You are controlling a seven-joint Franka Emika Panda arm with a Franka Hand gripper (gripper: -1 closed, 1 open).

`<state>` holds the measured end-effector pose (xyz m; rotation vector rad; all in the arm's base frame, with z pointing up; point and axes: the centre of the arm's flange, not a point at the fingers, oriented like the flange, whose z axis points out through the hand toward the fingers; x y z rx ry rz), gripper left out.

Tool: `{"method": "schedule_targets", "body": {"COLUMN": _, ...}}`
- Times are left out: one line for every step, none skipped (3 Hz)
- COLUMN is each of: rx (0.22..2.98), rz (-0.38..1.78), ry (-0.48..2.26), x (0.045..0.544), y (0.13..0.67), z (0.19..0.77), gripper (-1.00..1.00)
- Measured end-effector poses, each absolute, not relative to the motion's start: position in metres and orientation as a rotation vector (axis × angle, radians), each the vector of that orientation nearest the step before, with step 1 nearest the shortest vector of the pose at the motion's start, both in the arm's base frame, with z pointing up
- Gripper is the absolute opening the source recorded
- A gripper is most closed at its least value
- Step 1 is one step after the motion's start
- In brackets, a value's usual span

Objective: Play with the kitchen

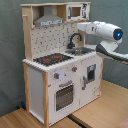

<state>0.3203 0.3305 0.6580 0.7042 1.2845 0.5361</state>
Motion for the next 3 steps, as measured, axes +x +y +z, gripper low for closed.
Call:
{"method": "schedule_targets", "body": {"rx": 0.737, "rz": 0.540, "ry": 1.323, "x": 0.330, "y": 0.325, "z": 0.677, "gripper": 1.00}}
{"method": "schedule_targets", "body": {"rx": 0.779, "rz": 0.556, "ry": 1.372, "x": 0.346, "y": 0.317, "z": 0.688, "gripper": 1.00}}
{"method": "schedule_targets", "body": {"rx": 0.795, "rz": 0.570, "ry": 1.411, "x": 0.360, "y": 0.304, "z": 0.702, "gripper": 1.00}}
